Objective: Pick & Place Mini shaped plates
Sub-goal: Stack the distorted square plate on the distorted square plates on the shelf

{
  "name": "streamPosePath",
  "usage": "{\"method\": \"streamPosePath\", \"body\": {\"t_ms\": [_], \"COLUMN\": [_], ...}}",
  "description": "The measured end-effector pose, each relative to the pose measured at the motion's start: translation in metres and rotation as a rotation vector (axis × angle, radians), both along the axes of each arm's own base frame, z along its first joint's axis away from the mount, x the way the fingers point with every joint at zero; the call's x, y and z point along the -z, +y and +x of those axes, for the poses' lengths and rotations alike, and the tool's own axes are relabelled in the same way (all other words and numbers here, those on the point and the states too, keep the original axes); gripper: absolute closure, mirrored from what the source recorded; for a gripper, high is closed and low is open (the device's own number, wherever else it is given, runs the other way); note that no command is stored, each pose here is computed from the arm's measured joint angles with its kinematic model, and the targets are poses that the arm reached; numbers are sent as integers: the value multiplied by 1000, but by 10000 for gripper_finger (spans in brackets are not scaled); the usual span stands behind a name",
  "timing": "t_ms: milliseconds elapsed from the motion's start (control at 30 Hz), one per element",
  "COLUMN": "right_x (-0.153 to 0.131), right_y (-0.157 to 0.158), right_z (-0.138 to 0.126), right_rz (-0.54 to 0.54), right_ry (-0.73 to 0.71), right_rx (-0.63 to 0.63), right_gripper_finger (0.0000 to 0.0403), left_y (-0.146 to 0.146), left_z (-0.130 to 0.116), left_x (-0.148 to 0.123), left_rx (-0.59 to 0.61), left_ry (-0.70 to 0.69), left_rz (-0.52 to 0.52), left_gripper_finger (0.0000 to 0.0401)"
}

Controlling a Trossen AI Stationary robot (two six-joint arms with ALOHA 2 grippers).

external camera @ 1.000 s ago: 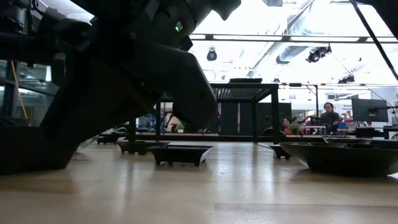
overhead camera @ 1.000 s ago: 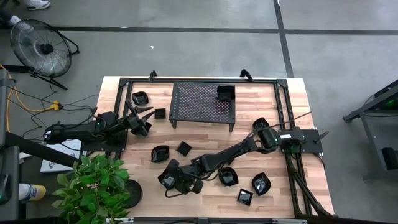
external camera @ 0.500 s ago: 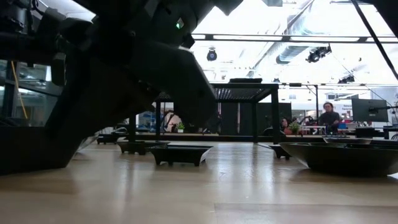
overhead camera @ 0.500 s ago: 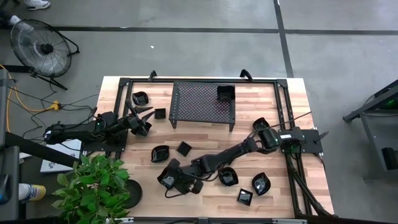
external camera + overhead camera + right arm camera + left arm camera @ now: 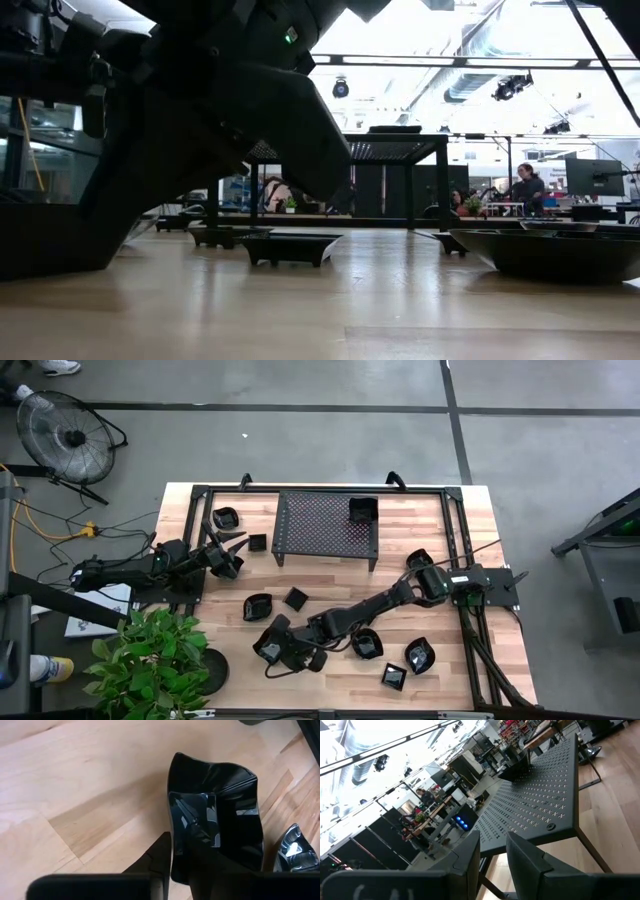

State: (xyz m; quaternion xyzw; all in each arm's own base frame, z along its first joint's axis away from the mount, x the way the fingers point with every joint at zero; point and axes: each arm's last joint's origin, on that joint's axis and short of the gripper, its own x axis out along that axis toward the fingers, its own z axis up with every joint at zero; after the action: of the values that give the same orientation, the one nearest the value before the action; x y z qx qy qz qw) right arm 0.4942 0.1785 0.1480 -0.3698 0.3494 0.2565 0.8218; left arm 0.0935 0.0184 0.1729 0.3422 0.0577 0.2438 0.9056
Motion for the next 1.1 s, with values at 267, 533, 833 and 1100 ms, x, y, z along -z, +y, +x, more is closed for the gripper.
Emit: {"method": "streamPosePath", "body": {"t_ms": [267,533,833,1100], "right_x": [0,1,-18,-38], "right_y": [0,-1,-3,-10], "right_z": [0,-1,-8,-16], "right_rz": [-2,-14,1,27], "right_ry": [1,8,36,79], "right_rx": [2,8,37,83], "right_gripper_finger": [386,400,402,402], "left_y": [0,0,0,0], "left_z": [0,0,0,0], "left_x": [0,0,0,0], "left_rx": [0,0,0,0], "left_ry": [0,0,-1,-1], "left_rz": [0,0,0,0], "left_gripper_finger": [309,309,309,309]}}
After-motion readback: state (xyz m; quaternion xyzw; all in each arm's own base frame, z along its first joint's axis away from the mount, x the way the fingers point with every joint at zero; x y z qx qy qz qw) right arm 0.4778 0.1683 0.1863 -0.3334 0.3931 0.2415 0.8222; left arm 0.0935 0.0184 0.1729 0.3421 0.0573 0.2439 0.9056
